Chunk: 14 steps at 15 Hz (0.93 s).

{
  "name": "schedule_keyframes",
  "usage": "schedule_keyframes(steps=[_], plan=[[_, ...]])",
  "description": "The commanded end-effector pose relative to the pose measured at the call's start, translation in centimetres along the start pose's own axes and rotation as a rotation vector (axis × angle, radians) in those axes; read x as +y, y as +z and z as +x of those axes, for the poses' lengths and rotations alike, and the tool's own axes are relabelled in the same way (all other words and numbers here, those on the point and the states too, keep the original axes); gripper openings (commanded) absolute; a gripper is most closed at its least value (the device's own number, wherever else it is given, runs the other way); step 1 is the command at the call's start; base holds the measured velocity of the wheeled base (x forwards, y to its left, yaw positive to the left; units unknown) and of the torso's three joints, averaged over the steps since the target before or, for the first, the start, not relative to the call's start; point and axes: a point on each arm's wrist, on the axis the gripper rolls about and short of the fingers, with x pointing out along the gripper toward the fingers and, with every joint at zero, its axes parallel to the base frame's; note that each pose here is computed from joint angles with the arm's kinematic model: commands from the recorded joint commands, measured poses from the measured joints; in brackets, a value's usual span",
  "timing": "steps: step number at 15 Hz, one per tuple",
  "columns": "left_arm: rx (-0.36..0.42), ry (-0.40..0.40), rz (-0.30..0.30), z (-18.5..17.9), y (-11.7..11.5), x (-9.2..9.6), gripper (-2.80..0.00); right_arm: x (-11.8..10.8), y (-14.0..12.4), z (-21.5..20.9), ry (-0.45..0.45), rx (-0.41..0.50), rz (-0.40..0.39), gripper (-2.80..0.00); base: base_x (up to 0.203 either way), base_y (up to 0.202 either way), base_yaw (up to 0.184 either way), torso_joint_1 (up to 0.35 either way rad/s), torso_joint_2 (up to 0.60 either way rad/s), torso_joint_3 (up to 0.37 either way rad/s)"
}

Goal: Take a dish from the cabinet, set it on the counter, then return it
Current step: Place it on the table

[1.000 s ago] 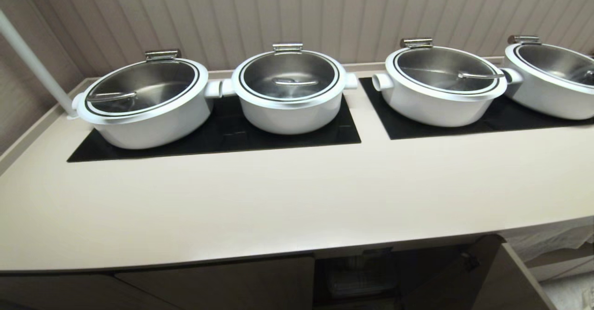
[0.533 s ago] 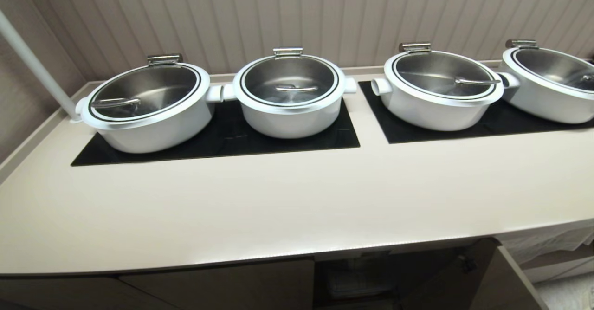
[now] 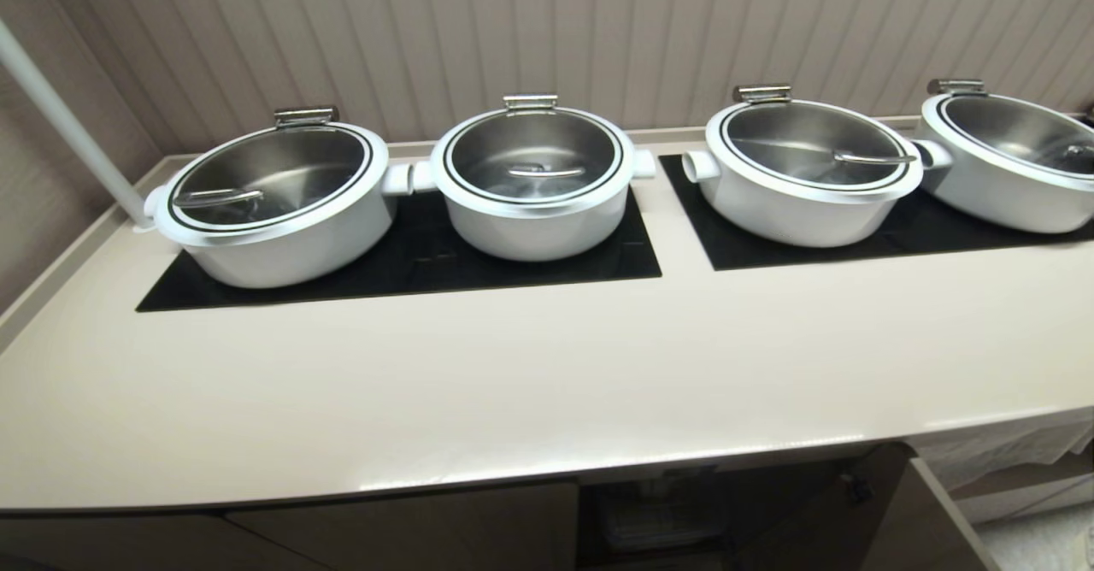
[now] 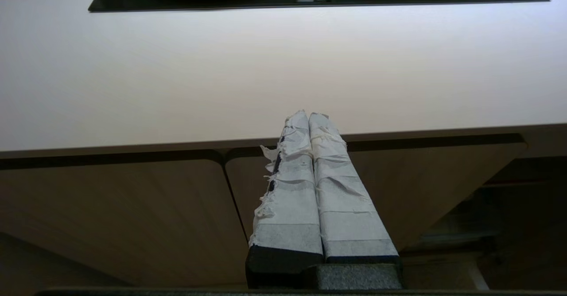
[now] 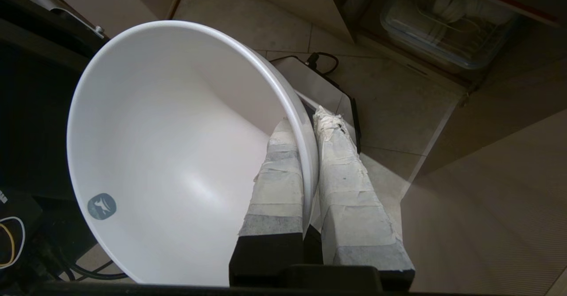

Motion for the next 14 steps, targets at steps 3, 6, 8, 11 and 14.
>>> schedule_keyframes(steps=[3,6,8,11,14], plan=[[0.000,0.001,-0.001,0.0,0.0,0.0,-2.80,0.1,-0.3,0.1,0.008,0.007,0.001,-2.80,0.000,0.000,0.000,0.056,-0.11,-0.054],[0.000,0.000,-0.001,0.0,0.0,0.0,-2.80,0.1,-0.7,0.2,0.016,0.019,0.007,-2.80,0.000,0.000,0.000,0.000,0.00,0.000],[0.000,0.001,-0.001,0.0,0.0,0.0,-2.80,0.1,-0.7,0.2,0.015,0.018,0.008,-2.80,0.000,0.000,0.000,0.000,0.00,0.000],[0.000,0.001,-0.001,0.0,0.0,0.0,-2.80,0.1,-0.4,0.1,0.011,0.009,0.003,-2.80,0.000,0.000,0.000,0.000,0.00,0.000],[0.000,0.000,-0.001,0.0,0.0,0.0,-2.80,0.0,0.4,-0.1,0.003,-0.012,-0.008,-2.80,0.000,0.000,0.000,0.000,0.00,0.000]])
